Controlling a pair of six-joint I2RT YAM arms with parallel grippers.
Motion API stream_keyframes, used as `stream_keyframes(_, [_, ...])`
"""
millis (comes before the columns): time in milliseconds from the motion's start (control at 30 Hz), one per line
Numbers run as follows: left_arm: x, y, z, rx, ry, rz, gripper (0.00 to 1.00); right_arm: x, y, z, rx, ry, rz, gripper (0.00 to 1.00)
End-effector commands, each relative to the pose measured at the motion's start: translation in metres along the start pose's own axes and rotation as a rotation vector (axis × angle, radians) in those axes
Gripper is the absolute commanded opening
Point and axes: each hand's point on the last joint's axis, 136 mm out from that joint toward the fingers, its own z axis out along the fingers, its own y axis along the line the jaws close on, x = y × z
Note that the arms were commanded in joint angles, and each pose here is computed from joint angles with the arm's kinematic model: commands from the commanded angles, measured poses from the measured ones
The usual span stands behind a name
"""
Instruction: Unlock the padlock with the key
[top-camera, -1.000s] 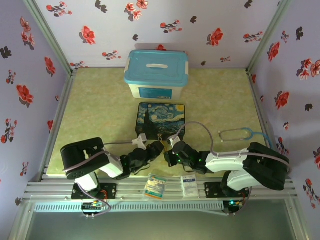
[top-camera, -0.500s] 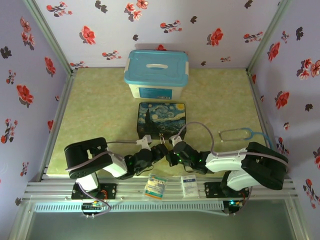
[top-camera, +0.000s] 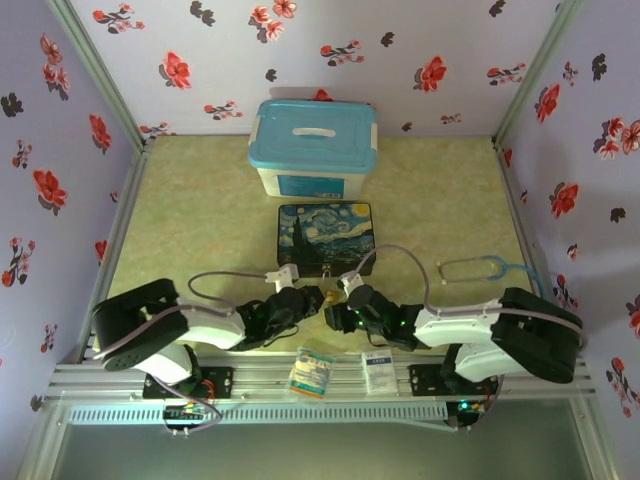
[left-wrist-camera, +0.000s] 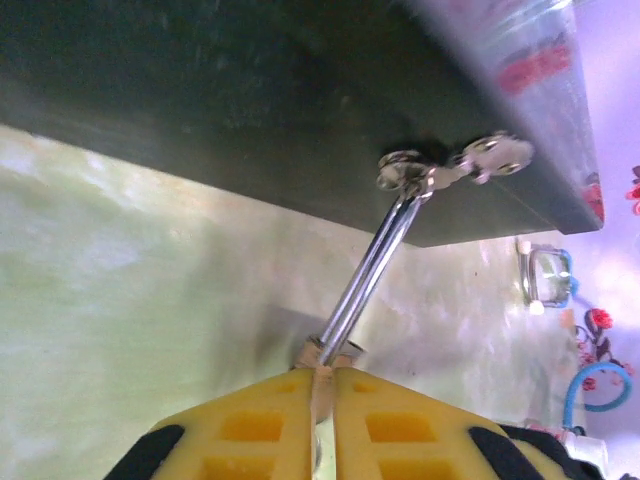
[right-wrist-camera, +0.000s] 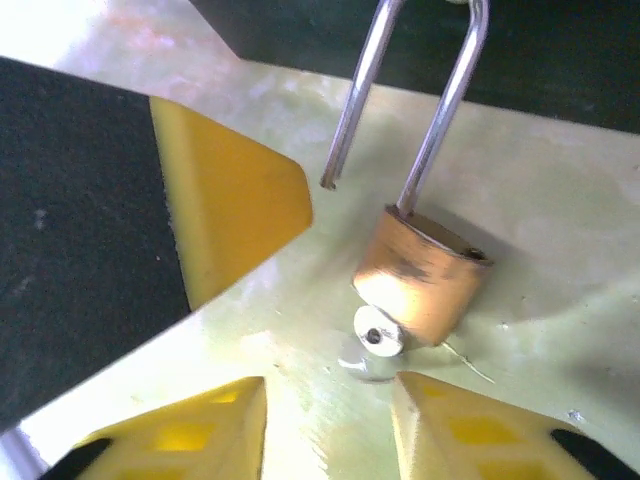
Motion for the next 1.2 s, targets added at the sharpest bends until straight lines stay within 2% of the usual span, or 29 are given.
stream_keyframes(0, [-0.017,0.017,-0.012,-0.142,-0.042,0.149,0.1,0.001,-0.014,-0.014,0.04,-0.022,0.033,0.43])
stream_keyframes(67, [-0.024,0.018,-0.017,-0.152,-0.055,0.162,0.11,-0.006,-0.016,-0.024,0.043,-0.063,0.049,0.46])
stream_keyframes(133, [-0.026,0.015,-0.02,-0.137,-0.061,0.169,0.17,-0.017,-0.018,-0.037,0.045,-0.111,0.066,0.5])
stream_keyframes(233, [-0.022,-0.001,-0.018,-0.07,-0.04,0.177,0.2,-0.031,-0.024,-0.053,0.046,-0.158,0.091,0.54])
stream_keyframes(333, [-0.016,-0.017,-0.019,-0.032,-0.036,0.211,0.25,-0.039,-0.045,-0.061,0.124,-0.163,0.137,0.54])
stream_keyframes(500, [0.003,-0.03,-0.011,-0.055,-0.011,0.301,0.35,-0.044,-0.074,-0.064,0.206,-0.147,0.223,0.53])
stream_keyframes(633, [0.012,-0.017,0.002,-0.139,0.015,0.361,0.44,-0.045,-0.074,-0.062,0.196,-0.155,0.235,0.53])
stream_keyframes(800, [0.015,-0.01,0.017,-0.221,0.026,0.438,0.42,-0.041,-0.074,-0.061,0.179,-0.161,0.254,0.53])
stream_keyframes(867, [0.016,-0.006,0.022,-0.246,0.03,0.457,0.35,-0.038,-0.076,-0.062,0.178,-0.161,0.257,0.53])
stream_keyframes(1000, [0.018,0.005,0.025,-0.31,0.047,0.475,0.29,-0.034,-0.078,-0.063,0.178,-0.163,0.268,0.53])
stream_keyframes(1067, [0.015,0.008,0.021,-0.318,0.04,0.469,0.29,-0.033,-0.077,-0.062,0.166,-0.164,0.279,0.52])
stream_keyframes(1167, [0.012,0.0,0.011,-0.28,0.027,0.459,0.42,-0.031,-0.077,-0.057,0.154,-0.161,0.307,0.53])
